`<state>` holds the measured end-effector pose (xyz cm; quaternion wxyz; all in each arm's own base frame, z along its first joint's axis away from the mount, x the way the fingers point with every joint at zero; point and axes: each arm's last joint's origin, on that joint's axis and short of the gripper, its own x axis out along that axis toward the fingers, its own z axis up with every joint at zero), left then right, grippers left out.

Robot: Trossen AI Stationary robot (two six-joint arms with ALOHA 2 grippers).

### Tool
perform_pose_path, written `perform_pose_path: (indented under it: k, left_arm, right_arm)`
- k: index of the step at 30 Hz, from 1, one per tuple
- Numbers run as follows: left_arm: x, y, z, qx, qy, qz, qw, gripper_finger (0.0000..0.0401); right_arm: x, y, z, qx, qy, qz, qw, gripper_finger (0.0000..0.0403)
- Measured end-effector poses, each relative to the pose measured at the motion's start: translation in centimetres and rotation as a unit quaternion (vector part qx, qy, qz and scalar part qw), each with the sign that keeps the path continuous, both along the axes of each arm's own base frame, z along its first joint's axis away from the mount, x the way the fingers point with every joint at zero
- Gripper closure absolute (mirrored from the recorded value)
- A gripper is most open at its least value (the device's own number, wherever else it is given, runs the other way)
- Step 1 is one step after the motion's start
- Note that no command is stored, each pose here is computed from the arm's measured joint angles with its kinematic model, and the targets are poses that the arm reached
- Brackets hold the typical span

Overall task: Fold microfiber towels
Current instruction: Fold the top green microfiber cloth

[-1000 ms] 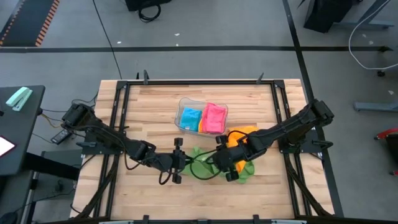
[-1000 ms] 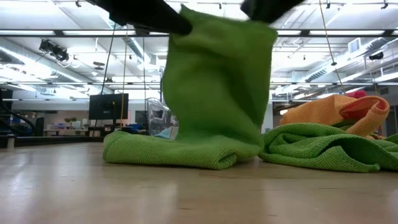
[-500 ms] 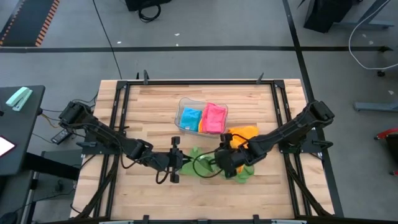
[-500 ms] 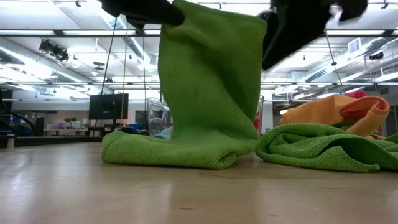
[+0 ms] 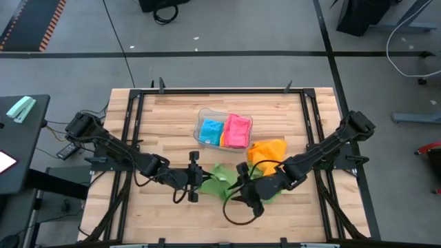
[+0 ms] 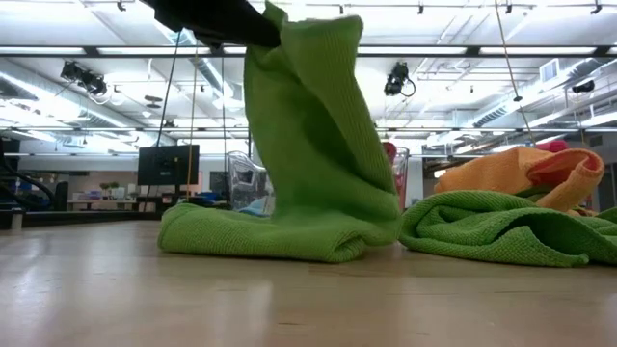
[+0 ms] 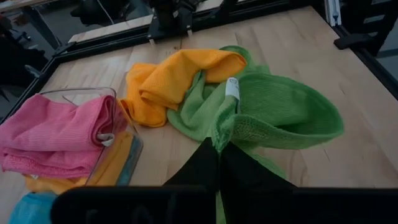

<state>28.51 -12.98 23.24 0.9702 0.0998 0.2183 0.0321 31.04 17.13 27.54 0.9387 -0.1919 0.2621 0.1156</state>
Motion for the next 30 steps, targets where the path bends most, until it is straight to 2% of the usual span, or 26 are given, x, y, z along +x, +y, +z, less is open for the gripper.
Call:
perform_pose_path:
  k: [4,8,11,16,20,24,30]
  left_arm:
    - [0.0,0.0,0.0,-0.001,0.002,0.001,1.000,0.0371]
    - [-0.1,0.0,-0.2,-0.004,0.009,0.004,1.000,0.0385]
    - [-0.1,0.1,-0.2,-0.006,0.008,0.007,1.000,0.0392]
    - [0.0,0.5,0.0,-0.002,-0.013,0.061,0.998,0.0377]
    - [0.1,0.9,1.1,-0.016,-0.052,0.087,0.995,0.0383]
    - [-0.3,1.6,3.2,-0.046,-0.104,0.096,0.989,0.0392]
    - [-1.3,2.9,6.2,-0.079,-0.165,0.112,0.977,0.0376]
  right_arm:
    - [-0.8,-0.6,-0.8,-0.024,0.045,-0.053,0.997,0.0226]
    - [-1.4,-1.0,-1.5,-0.016,0.085,-0.096,0.992,0.0226]
    - [-1.6,-1.2,-2.4,0.007,0.092,-0.120,0.988,0.0224]
    - [-1.9,-1.4,-5.0,0.044,0.071,-0.135,0.987,0.0212]
    - [-2.3,-1.8,-6.2,0.038,0.067,-0.177,0.981,0.0206]
    - [-2.2,-1.7,-5.4,0.007,0.044,-0.186,0.981,0.0205]
    - [-2.0,-2.2,-0.9,-0.005,0.003,-0.181,0.983,0.0205]
